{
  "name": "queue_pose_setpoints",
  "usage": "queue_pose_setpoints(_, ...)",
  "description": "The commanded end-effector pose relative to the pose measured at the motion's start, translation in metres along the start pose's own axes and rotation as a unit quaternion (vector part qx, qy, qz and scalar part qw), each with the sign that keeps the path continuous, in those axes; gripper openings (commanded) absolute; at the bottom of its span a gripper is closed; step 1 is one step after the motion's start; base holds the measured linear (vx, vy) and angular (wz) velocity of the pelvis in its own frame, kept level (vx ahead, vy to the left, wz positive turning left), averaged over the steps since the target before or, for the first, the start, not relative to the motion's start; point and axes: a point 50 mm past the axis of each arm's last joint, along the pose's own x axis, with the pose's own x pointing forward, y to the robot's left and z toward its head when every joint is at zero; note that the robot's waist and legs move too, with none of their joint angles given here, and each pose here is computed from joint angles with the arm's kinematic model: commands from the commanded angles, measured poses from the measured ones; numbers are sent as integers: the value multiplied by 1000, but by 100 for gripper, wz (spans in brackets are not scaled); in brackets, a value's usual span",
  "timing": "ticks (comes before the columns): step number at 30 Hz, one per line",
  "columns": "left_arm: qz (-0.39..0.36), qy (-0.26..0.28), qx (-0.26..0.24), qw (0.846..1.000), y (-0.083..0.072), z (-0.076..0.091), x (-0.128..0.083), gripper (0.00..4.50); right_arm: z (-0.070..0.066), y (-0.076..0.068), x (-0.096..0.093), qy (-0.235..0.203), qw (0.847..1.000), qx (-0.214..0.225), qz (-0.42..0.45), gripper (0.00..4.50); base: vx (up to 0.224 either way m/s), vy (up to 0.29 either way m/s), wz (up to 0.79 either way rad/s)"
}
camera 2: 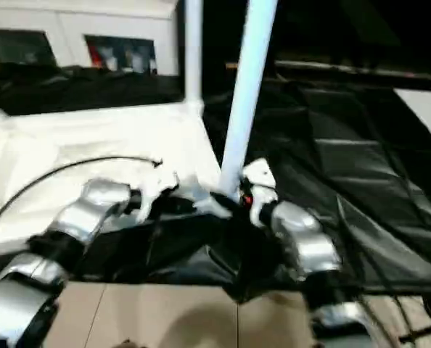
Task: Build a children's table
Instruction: Rotate leg to tighten
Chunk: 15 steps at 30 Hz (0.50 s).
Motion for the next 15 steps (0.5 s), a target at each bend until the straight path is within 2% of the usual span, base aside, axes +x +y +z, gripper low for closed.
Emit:
queue_pose_setpoints(1, 56, -22, -18, 998, 5, 9, 10, 0, -16, 1, 7, 23, 995, 50, -79, 264, 0, 0, 0)
queue_pose_setpoints(3, 97, -16, -31, 995, 9, 15, 17, 0, -16, 11, 17, 26, 993, 39, -113, 261, 0, 0, 0)
queue_pose_setpoints(6, 135, -6, -34, 990, 12, 20, 23, 0, -14, 19, 27, 30, 988, 34, -149, 260, 0, 0, 0)
queue_pose_setpoints(8, 135, -6, -34, 990, 12, 20, 23, 0, -14, 19, 27, 30, 988, 34, -149, 260, 0, 0, 0)
queue_pose_setpoints(9, 163, -5, -37, 986, 14, 24, 27, 0, -10, 24, 36, 31, 984, 30, -173, 260, 0, 0, 0)
queue_pose_setpoints(15, 160, -7, -33, 986, 12, 25, 30, 0, -3, 30, 42, 14, 985, 39, -166, 260, 0, 0, 0)
